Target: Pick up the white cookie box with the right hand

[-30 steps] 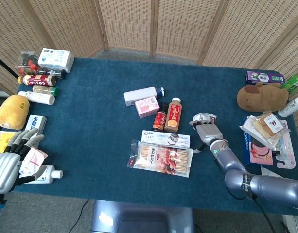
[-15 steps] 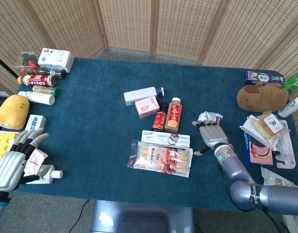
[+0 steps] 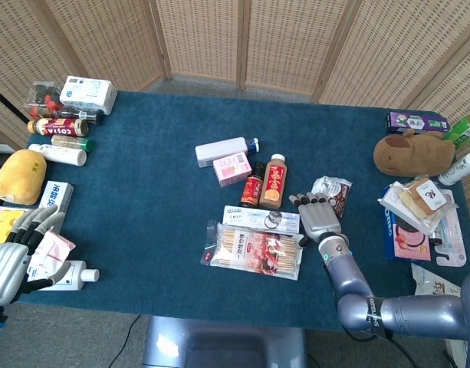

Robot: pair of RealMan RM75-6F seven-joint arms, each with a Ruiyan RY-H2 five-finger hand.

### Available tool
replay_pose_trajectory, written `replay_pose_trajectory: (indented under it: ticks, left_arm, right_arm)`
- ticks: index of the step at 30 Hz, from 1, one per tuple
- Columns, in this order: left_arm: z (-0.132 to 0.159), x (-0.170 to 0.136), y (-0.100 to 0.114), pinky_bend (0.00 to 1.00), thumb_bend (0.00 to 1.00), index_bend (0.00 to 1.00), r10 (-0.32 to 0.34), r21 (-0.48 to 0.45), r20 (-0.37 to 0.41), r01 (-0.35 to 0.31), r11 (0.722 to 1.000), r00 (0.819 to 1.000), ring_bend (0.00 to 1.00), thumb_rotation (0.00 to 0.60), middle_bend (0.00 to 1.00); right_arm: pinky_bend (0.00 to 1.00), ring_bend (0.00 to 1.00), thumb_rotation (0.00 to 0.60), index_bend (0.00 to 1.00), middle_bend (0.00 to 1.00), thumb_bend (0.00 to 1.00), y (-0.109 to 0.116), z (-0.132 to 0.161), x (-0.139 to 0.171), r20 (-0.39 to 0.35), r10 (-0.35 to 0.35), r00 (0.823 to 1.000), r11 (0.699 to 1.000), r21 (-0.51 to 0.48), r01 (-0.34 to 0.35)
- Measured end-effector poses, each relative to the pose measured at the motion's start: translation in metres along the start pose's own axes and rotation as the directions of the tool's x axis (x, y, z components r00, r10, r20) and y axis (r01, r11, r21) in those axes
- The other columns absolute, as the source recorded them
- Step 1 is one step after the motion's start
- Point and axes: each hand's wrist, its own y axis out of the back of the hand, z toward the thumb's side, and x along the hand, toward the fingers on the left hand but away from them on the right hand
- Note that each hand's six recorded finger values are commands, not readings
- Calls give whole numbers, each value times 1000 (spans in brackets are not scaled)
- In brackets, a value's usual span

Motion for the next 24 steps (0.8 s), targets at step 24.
replay_pose_trajectory:
  ticks: [24]
  left_arm:
    - [-10, -7, 1, 0, 326, 105, 8, -25, -21, -9, 1000, 1000, 0, 600, 0]
  right_arm:
    - [370, 276, 600, 0, 283, 60, -7, 26, -19, 56, -13, 998, 1000, -2, 13]
